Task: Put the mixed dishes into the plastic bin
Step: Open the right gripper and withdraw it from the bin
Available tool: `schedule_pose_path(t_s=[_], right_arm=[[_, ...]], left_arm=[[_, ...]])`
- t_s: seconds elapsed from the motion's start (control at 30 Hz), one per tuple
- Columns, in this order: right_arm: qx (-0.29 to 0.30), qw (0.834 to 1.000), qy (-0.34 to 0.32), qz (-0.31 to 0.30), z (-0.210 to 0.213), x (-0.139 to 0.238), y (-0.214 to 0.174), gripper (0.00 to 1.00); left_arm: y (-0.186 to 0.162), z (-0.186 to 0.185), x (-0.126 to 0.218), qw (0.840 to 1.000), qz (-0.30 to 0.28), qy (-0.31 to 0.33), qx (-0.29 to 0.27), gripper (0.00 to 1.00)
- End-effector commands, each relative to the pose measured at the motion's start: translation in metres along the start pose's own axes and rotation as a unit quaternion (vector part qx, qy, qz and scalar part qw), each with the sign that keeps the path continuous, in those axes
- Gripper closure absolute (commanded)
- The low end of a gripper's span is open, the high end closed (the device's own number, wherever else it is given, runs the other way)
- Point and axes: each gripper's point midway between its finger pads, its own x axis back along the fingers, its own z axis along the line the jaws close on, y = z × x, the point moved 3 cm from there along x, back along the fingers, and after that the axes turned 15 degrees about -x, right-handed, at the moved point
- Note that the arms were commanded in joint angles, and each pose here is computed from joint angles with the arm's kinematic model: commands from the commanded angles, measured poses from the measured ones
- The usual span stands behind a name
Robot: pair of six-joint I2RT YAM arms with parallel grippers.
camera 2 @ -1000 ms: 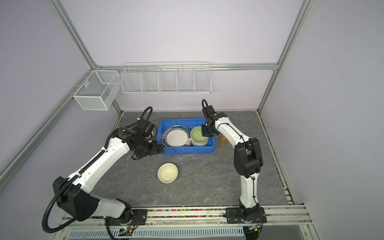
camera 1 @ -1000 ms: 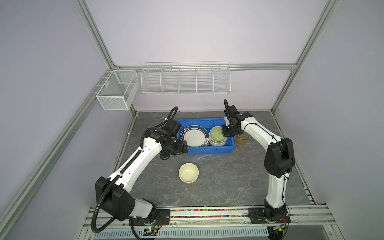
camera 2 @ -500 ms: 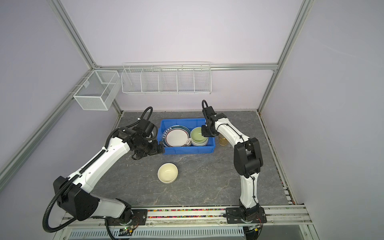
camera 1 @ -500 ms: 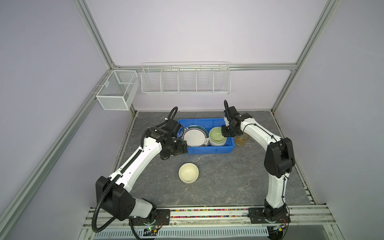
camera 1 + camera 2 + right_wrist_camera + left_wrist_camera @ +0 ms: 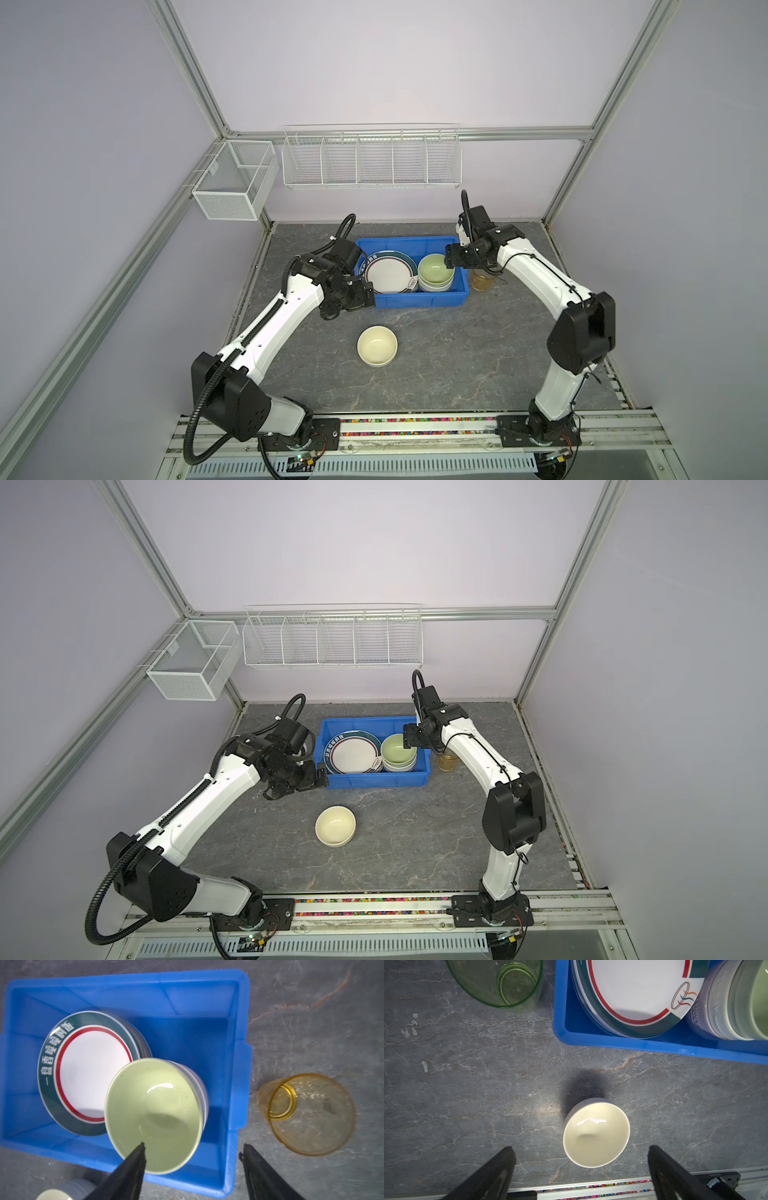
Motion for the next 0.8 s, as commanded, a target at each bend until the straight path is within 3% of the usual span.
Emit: schedule_pose_path(t_s=[0.0,0.3,0.77], right_arm=[[0.0,1.0,0.004,-0.022,-0.004,0.023,0.001,0.11],[-0.01,0.997,0.069,-0.044,-0.002,0.067,-0.015,0.12],[0.016,0.992,0.1,-0.07,-0.015,0.089,-0.04,0.12]], left_arm=[[-0.011,0.005,0.005,1.0,0.014,0.004,0.004,0.01],[-0.041,0.012,0.0,0.999,0.04,0.003,0.01,0.01],[-0.082,0.019,-0.003,0.999,0.045,-0.009,0.025,0.01]])
